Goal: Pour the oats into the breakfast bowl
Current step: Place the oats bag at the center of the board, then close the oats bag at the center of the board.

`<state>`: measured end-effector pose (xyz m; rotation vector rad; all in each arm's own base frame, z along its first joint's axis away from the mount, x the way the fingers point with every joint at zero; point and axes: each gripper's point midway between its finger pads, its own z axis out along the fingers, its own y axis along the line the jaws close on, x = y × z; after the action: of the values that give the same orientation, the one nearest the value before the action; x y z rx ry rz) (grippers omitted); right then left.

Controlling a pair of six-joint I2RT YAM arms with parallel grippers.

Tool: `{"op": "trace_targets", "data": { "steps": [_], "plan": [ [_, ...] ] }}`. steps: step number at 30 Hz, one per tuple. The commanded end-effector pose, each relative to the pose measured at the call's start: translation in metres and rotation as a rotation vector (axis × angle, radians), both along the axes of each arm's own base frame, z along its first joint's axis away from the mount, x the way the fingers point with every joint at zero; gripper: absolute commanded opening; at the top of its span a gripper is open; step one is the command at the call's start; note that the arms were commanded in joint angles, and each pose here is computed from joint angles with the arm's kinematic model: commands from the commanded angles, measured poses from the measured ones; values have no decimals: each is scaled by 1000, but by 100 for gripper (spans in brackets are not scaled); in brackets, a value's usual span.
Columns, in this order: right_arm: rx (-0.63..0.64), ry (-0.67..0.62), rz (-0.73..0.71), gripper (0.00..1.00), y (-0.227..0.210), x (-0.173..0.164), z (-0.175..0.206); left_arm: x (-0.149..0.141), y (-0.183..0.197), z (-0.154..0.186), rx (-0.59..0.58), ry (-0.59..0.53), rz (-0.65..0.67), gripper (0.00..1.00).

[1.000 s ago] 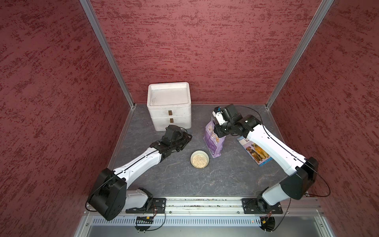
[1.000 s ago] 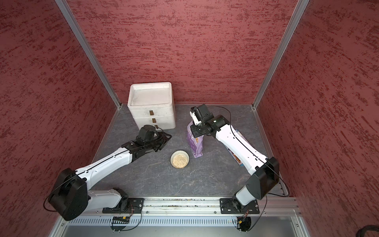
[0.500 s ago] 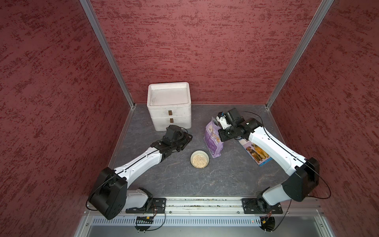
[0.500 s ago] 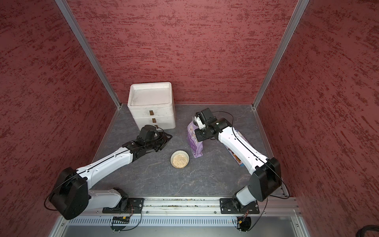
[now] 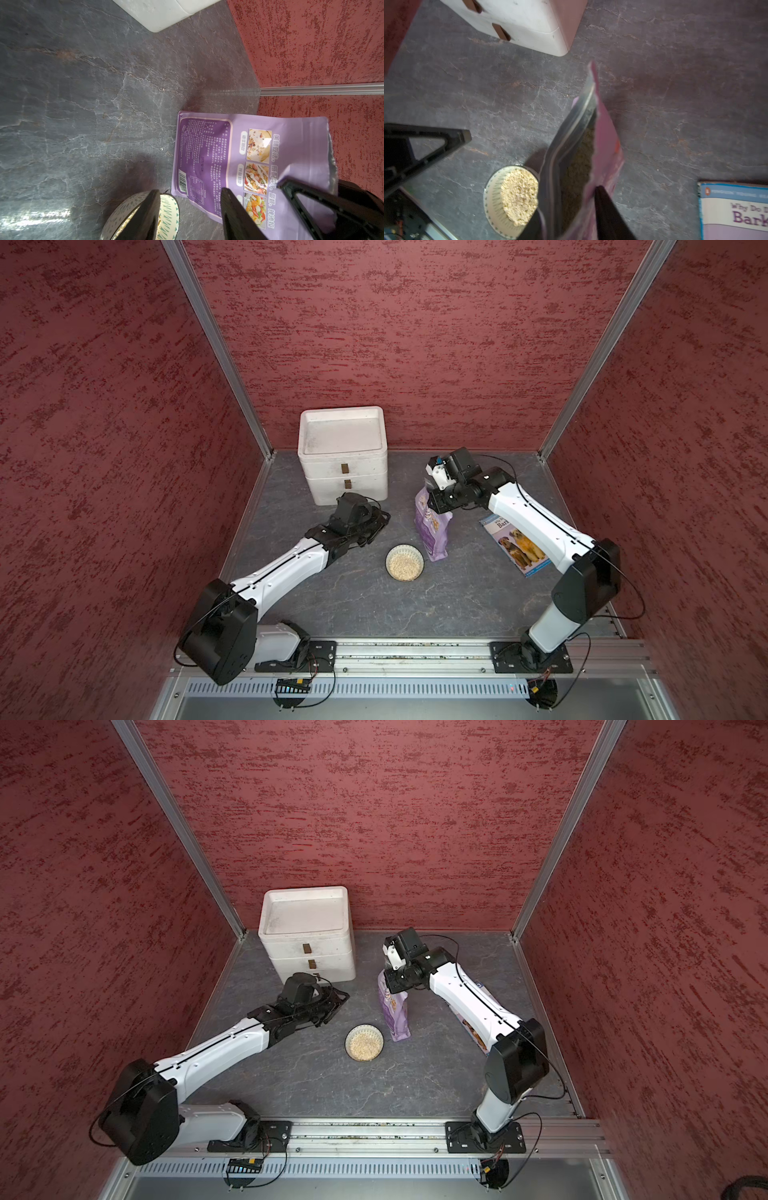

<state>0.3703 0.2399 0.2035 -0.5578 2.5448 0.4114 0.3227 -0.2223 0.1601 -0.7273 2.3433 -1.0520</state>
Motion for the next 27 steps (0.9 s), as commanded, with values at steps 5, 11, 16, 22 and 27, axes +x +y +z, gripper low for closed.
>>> {"op": "trace_targets", "data": {
  "steps": [5, 11, 16, 22, 27],
  "plan": [
    [9, -147, -66, 0, -12, 22, 31, 9, -3, 10, -2, -31, 8, 50],
    [-29, -99, -51, 22, -11, 22, 24, 10, -3, 11, -6, -35, 11, 50],
    [-57, -75, -40, 31, -4, 37, 11, 10, -5, 11, -6, -31, 5, 50],
    [-102, -36, -7, 16, 2, 47, 1, 11, -4, 11, -6, -31, 8, 50],
    [-142, -16, -16, 0, -1, 50, -4, 12, -4, 13, -8, -35, 10, 50]
  ]
}}
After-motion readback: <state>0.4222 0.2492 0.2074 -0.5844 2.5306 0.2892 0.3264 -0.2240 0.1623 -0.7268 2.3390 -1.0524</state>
